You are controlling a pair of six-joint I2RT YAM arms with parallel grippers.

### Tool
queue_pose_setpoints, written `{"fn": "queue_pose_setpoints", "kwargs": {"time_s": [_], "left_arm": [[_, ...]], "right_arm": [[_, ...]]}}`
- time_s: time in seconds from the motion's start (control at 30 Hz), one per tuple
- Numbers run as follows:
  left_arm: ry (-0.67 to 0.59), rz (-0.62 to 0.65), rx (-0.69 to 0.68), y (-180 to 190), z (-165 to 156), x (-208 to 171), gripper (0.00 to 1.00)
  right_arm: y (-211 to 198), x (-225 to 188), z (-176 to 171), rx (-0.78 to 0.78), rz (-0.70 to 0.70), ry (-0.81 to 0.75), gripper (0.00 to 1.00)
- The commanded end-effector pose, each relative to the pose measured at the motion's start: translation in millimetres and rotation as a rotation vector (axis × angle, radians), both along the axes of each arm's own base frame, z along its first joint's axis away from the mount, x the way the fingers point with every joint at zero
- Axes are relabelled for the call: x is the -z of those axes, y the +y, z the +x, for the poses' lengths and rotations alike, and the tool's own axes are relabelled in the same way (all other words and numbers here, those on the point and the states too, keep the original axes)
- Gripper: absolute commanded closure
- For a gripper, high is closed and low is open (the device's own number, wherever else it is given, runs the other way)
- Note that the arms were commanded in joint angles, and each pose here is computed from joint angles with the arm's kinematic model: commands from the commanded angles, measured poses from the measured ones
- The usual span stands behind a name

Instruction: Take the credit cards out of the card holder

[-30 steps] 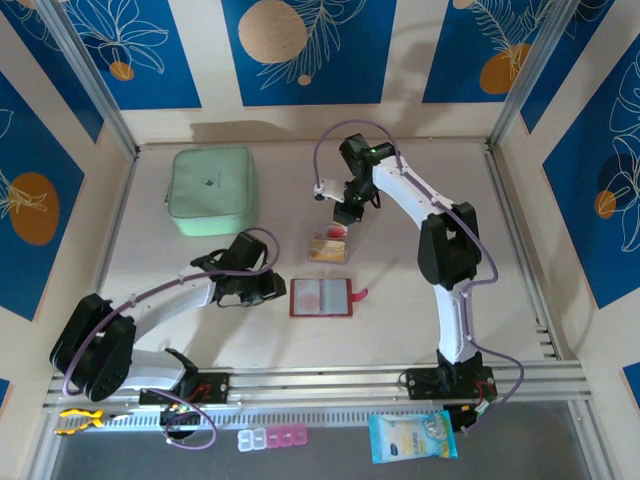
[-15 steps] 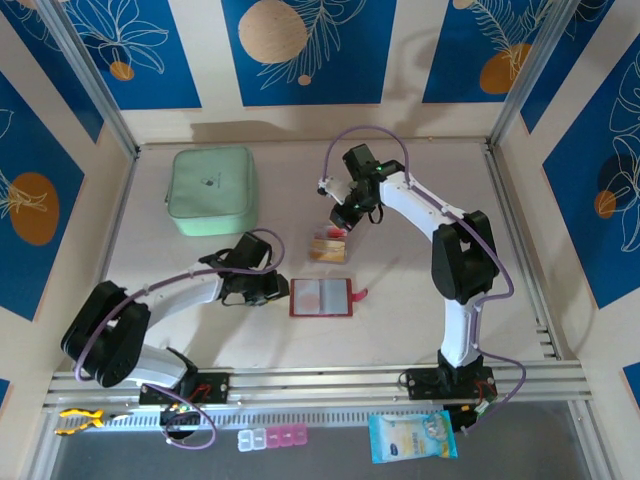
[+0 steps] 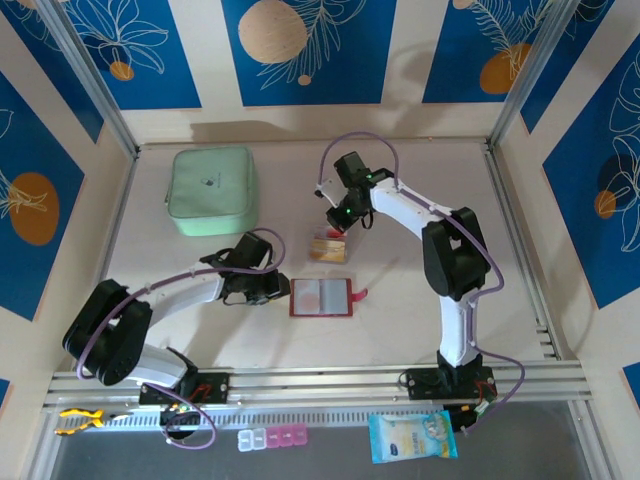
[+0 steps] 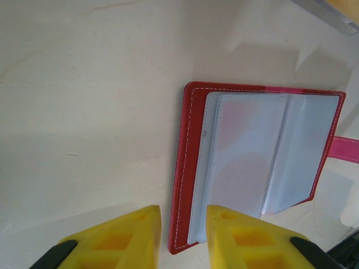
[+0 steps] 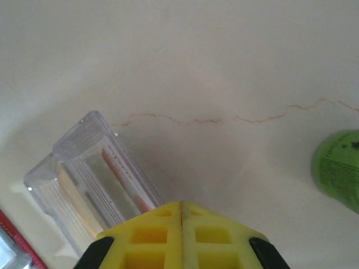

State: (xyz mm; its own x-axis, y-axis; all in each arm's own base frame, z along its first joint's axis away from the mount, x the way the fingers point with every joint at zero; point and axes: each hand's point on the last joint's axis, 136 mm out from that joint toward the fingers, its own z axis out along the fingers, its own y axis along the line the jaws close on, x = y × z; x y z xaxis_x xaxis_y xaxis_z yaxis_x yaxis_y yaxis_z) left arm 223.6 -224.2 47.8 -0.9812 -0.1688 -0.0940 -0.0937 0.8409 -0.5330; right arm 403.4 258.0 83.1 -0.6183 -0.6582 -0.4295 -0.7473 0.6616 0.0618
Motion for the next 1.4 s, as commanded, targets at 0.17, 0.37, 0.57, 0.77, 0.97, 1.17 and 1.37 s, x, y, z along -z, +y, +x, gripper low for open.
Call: {"fn": "queue_pose_setpoints", "kwargs": {"time_s": [0.17,0.37,0.57,0.77,0.97,1.17,1.37], "left_arm": [[0.012,-0.016,-0.005,1,-1,2,0.73],[0.013,-0.032,0.000,-2,-1,2,0.73],[0.023,-0.051,0.008,-8,-2,7,0.73],[0.027,-0.067,0.020,-14,-4,9,0.73],[0.035,-0.071,0.030,-17,-9,12,0.77],[0.022,-0.066,0.023,-16,-7,10,0.80],[0.020,-0.084,0.032,-20,-7,8,0.89]], "right_arm": [[4,0,-1,-0.022,-0.034,-0.053,0.91],[5,-28,2,0.001,0.005,-0.106,0.90],[13,-52,-19,0.086,0.144,-0.043,0.89],[21,-57,-58,0.267,0.334,0.154,0.89],[28,-48,-107,0.386,0.427,0.343,0.89],[39,-35,-147,0.470,0.431,0.489,0.90],[53,-17,-176,0.509,0.420,0.616,0.81]]}}
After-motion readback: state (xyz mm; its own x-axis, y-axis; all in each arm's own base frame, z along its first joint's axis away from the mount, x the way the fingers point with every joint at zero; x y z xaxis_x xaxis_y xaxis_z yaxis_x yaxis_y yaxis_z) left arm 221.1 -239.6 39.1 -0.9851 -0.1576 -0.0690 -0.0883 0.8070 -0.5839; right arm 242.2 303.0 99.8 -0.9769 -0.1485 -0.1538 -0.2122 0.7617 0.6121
